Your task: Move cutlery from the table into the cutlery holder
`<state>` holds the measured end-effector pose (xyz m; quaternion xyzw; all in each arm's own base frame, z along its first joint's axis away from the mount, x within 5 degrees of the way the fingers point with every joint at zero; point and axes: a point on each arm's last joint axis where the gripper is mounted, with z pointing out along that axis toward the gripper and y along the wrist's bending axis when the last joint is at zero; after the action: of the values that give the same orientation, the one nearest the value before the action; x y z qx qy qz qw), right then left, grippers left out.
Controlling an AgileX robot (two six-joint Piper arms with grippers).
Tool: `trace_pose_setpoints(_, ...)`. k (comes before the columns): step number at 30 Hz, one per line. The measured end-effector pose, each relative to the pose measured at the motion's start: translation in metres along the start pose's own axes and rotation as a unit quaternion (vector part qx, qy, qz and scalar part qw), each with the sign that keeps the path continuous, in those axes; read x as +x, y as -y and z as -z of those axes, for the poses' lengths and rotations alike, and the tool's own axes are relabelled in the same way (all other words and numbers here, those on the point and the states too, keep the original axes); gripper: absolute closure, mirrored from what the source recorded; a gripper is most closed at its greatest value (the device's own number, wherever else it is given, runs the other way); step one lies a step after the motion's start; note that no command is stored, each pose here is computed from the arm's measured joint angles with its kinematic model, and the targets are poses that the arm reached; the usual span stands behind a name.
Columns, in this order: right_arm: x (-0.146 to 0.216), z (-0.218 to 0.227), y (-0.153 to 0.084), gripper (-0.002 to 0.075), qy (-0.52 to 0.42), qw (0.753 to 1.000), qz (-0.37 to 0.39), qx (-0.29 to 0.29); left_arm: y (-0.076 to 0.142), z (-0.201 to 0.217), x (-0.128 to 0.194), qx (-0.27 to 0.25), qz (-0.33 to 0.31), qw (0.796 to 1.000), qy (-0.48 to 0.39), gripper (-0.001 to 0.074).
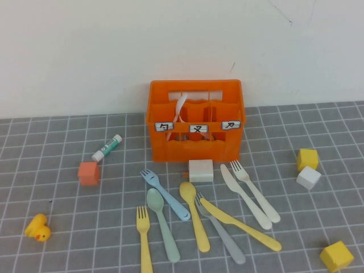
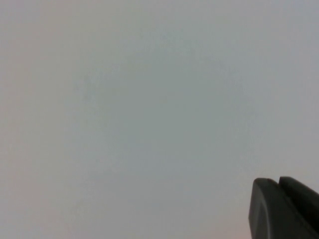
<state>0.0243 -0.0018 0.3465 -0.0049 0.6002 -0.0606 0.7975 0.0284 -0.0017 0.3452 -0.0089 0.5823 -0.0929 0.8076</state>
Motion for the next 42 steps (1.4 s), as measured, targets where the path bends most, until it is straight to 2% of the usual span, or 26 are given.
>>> trace_pose_setpoints(5,0.004,-0.022,-0.002,0.0727,-0.174,0.983,0.048,-0.034,-0.003,-0.014,0.021,-0.013,0.015,0.997,-0.071,0.0736)
trace_pose_setpoints(8,0.019,-0.034,-0.009,0.0727,-0.275,0.953,0.090,-0.094,-0.005,-0.019,0.038,-0.027,0.043,0.989,-0.136,0.0736)
trace_pose_setpoints(11,0.036,-0.043,-0.018,0.0727,-0.347,0.916,0.115,-0.163,-0.006,-0.025,0.055,-0.046,0.073,0.971,-0.225,0.0736)
trace_pose_setpoints(16,0.053,-0.058,-0.027,0.0727,-0.400,0.877,0.127,-0.233,-0.001,-0.043,0.075,-0.054,0.097,0.905,-0.410,0.0736)
trace_pose_setpoints(20,0.063,-0.068,-0.031,0.0727,-0.424,0.859,0.121,-0.259,0.011,-0.064,0.096,0.009,0.088,0.831,-0.550,0.0736)
trace_pose_setpoints(22,0.065,-0.071,-0.032,0.0727,-0.426,0.856,0.121,-0.269,0.017,-0.078,0.111,0.048,0.103,0.793,-0.598,0.0736)
trace_pose_setpoints(25,0.067,-0.073,-0.033,0.0727,-0.425,0.852,0.123,-0.278,0.025,-0.098,0.138,0.097,0.130,0.751,-0.641,0.0736)
trace_pose_setpoints(28,0.068,-0.074,-0.033,0.0727,-0.423,0.853,0.125,-0.278,0.032,-0.113,0.164,0.129,0.150,0.728,-0.656,0.0736)
trace_pose_setpoints(32,0.079,-0.070,-0.034,0.0727,-0.435,0.848,0.121,-0.279,0.047,-0.121,0.199,0.140,0.131,0.701,-0.687,0.0736)
trace_pose_setpoints(35,0.086,-0.067,-0.035,0.0727,-0.442,0.843,0.121,-0.283,0.062,-0.120,0.218,0.125,0.109,0.693,-0.702,0.0736)
trace_pose_setpoints(39,0.097,-0.063,-0.035,0.0727,-0.450,0.839,0.117,-0.281,0.081,-0.126,0.232,0.106,0.066,0.708,-0.695,0.0735)
trace_pose_setpoints(42,0.102,-0.061,-0.036,0.0727,-0.455,0.837,0.116,-0.281,0.093,-0.136,0.236,0.094,0.055,0.715,-0.690,0.0704)
